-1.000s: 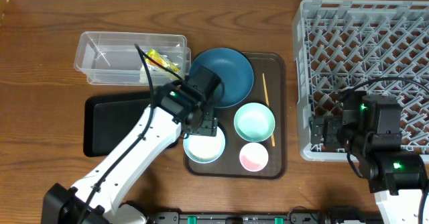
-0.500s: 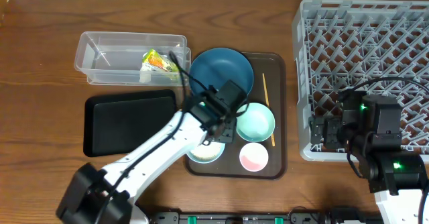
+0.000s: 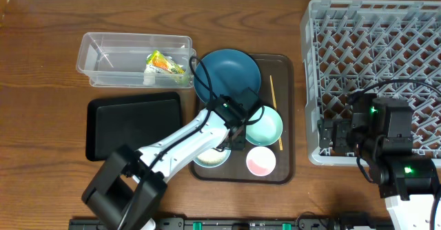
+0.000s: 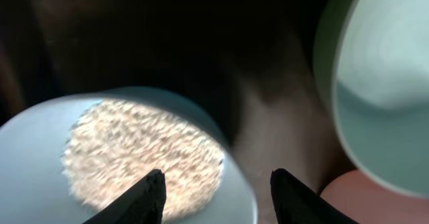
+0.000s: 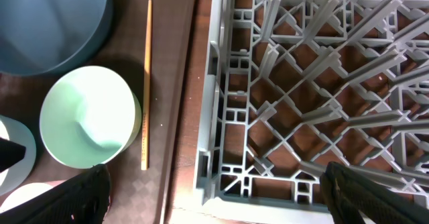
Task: Sort waste into correct bins and load items into the dishwasher rack
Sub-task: 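Grasp the rim of the white rice bowl with the left gripper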
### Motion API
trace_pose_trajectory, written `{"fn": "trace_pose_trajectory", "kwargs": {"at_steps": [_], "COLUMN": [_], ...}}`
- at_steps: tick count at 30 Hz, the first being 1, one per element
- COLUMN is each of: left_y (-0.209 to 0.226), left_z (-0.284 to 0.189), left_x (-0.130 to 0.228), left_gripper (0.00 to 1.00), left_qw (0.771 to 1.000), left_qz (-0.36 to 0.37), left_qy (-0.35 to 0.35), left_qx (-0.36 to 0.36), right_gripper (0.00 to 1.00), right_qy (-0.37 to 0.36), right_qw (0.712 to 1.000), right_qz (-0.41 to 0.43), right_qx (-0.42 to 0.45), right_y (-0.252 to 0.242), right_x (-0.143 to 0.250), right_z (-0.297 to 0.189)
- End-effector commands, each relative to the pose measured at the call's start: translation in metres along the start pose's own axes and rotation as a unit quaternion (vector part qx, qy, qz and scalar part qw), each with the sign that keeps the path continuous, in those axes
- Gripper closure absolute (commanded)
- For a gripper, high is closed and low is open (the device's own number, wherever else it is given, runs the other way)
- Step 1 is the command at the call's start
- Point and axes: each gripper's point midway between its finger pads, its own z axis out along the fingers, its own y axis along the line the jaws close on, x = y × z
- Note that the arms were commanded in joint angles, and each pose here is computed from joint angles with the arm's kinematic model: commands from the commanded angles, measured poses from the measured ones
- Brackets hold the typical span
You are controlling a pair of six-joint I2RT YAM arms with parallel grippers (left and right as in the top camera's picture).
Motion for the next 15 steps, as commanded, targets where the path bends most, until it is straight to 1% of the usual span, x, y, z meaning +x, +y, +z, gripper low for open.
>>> {"fn": "trace_pose_trajectory", "kwargs": {"at_steps": [1, 6, 8, 12, 15], "left_y": [-0.0033, -0.0029, -0.0025, -0.0030, -0.0024], "left_z": [0.0093, 0.0171, 0.0180, 0.0180, 0.0180], "left_x": [0.0066, 0.0095, 0.0099, 0.0093, 0.0102], "left_gripper": [0.47, 0.52, 0.56, 0.72, 0.73], "left_qw": [1.000, 1.000, 0.999, 1.000, 0.999], "left_qz": [-0.005, -0.006, -0.006, -0.005, -0.006], "left_qy": [0.019, 0.031, 0.032, 0.031, 0.033], "left_qx": [0.006, 0.001, -0.001, 0.000, -0.001], "right_gripper": [0.01, 0.01, 0.01, 0.01, 0.01], "right_qy": [-0.007, -0.007, -0.007, -0.007, -0.005], "right_qw": [1.000, 1.000, 1.000, 1.000, 1.000], "right_qz": [-0.001, -0.001, -0.001, -0.001, -0.001], "right_qx": [-0.003, -0.003, -0.003, -0.003, -0.003], "right_y": [0.0033, 0.0033, 0.0033, 0.0033, 0.0032], "right_x": [-0.0052, -0.0053, -0.0053, -0.0051, -0.0045], "right_z": [-0.0045, -0.0045, -0.0045, -0.0045, -0.0045]}}
